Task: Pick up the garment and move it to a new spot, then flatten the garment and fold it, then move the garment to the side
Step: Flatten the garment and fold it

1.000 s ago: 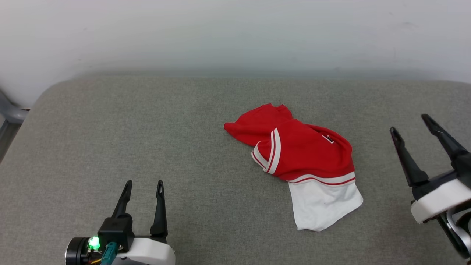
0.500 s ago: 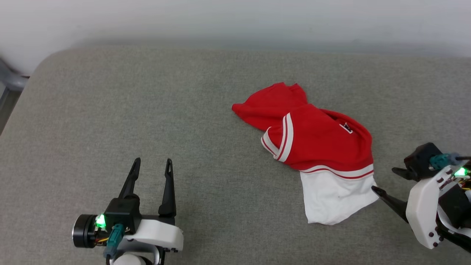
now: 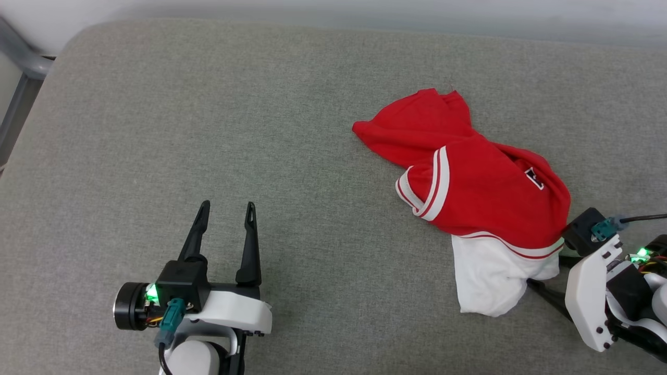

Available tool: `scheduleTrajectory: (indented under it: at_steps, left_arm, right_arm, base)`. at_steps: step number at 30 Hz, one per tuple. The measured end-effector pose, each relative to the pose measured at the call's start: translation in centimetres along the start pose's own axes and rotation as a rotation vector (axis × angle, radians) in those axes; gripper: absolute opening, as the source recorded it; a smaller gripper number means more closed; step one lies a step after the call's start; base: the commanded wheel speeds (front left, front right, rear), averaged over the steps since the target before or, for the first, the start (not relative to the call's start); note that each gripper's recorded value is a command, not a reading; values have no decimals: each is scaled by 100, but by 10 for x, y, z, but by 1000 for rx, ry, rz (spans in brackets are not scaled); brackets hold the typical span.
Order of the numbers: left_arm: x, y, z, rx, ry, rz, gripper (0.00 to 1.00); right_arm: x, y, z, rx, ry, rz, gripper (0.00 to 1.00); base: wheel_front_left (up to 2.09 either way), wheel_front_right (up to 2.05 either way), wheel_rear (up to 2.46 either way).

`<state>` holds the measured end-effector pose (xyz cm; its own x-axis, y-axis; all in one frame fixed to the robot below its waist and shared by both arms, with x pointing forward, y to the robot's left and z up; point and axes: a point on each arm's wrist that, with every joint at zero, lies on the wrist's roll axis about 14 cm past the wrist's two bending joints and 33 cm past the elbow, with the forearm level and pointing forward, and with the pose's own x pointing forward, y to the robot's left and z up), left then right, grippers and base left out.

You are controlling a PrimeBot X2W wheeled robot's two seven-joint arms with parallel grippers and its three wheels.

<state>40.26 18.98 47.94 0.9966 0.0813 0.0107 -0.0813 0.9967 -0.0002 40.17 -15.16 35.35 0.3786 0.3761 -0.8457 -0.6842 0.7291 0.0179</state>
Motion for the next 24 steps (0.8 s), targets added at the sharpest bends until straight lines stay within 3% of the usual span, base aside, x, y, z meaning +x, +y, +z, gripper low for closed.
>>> scheduleTrajectory:
  at_steps: [1, 2, 3, 4, 11, 24]
  left_arm:
    - [0, 0, 0, 0, 0, 3, 100]
    - [1, 1, 0, 0, -1, 6, 100]
    - [1, 0, 0, 0, -2, 6, 100]
    - [1, -3, 2, -5, -6, -3, 100]
    - [-5, -10, 14, -12, -38, -24, 100]
    - [-20, -15, 26, -20, -69, -49, 100]
  right_arm:
    - [0, 1, 1, 8, -12, 3, 100]
    - [0, 2, 1, 15, -25, 5, 83]
    - [-1, 2, 2, 15, -43, 3, 25]
    - [-5, 7, 11, 11, -110, 3, 0]
    - [-37, 5, 26, 80, -293, -30, 0]
    - [-139, -64, 29, 230, -595, -299, 0]
  base:
    - [0, 0, 0]
    - [0, 0, 0]
    - [0, 0, 0]
    - [0, 0, 0]
    - [0, 0, 0]
    - [0, 0, 0]
